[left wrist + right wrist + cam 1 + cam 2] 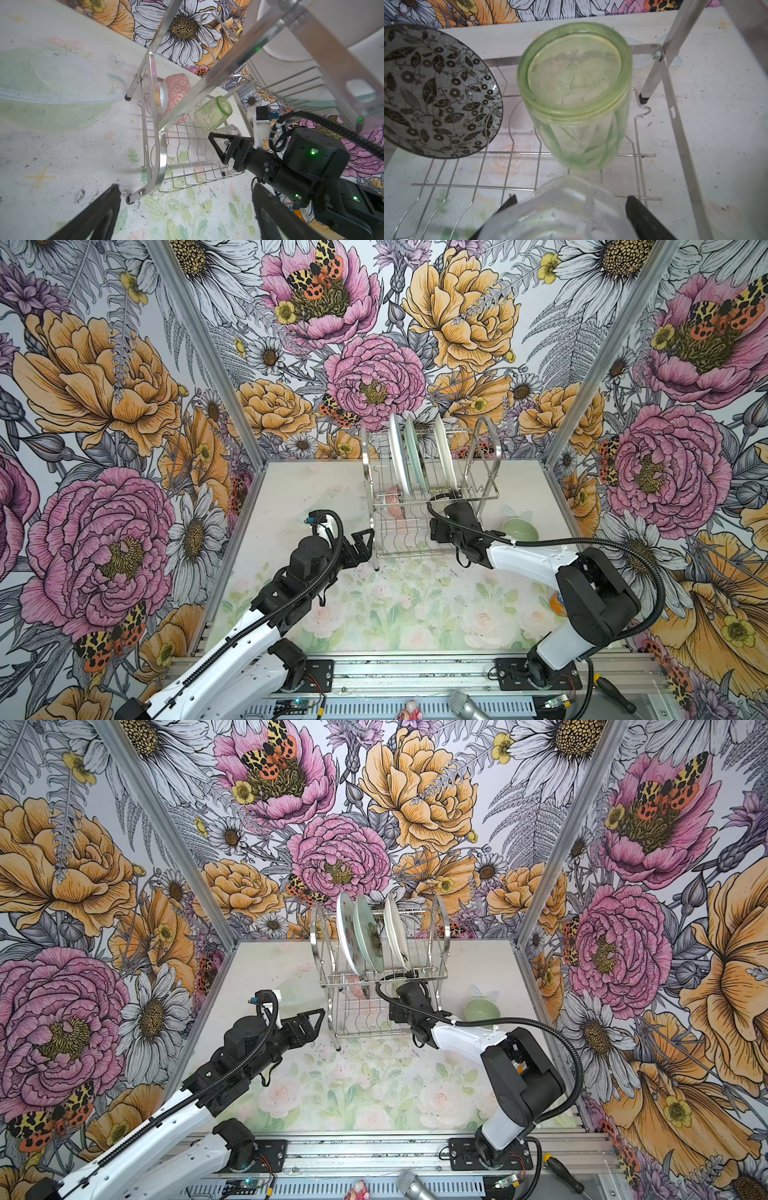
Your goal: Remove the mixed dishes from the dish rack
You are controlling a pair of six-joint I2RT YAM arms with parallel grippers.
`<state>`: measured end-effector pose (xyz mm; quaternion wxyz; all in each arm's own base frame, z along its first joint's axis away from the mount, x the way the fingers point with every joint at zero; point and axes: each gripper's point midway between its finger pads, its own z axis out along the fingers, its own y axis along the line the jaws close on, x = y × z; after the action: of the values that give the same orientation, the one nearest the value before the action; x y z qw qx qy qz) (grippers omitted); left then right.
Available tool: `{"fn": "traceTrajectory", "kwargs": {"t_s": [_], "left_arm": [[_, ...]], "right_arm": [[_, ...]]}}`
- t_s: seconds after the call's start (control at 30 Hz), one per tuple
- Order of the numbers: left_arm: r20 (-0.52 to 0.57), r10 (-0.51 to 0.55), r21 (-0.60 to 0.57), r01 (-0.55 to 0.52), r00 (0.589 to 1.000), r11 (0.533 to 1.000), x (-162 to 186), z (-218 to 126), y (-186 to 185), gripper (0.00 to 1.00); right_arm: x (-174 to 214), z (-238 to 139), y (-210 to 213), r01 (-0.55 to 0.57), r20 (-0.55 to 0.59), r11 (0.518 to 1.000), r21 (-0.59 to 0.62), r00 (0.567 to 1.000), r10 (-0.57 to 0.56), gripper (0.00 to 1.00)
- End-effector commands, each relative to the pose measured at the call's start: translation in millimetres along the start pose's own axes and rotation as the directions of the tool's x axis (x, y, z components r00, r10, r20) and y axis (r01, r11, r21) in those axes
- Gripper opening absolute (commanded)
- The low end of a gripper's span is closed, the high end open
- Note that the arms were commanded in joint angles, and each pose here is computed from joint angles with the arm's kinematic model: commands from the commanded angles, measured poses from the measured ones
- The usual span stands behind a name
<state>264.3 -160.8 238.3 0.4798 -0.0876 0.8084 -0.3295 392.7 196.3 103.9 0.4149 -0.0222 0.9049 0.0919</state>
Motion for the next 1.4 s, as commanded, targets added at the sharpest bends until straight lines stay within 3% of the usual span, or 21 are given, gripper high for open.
{"fn": "traceTrajectory", "kwargs": {"t_s": [0.0, 0.97, 1.37], "left_arm": [[0.006, -0.007, -0.006, 0.007, 1.000, 1.000, 0.4, -1.4, 5.1, 0.99], [-0.041, -0.058, 0.052, 0.060, 0.997, 0.997, 10.0, -0.8, -1.5, 0.99], [-0.043, -0.086, 0.070, 0.089, 0.995, 0.994, 13.4, -5.1, -3.9, 0.99]], "right_arm": [[-17.7, -5.7, -0.2, -0.049, 0.065, 0.999, -0.004, 0.997, 0.049, 0.74], [-37.3, -62.4, 16.2, -0.143, 0.138, 0.973, -0.181, 0.976, 0.169, 0.66], [-22.4, -82.5, 57.1, -0.133, 0.079, 0.914, -0.383, 0.981, 0.176, 0.62]]}}
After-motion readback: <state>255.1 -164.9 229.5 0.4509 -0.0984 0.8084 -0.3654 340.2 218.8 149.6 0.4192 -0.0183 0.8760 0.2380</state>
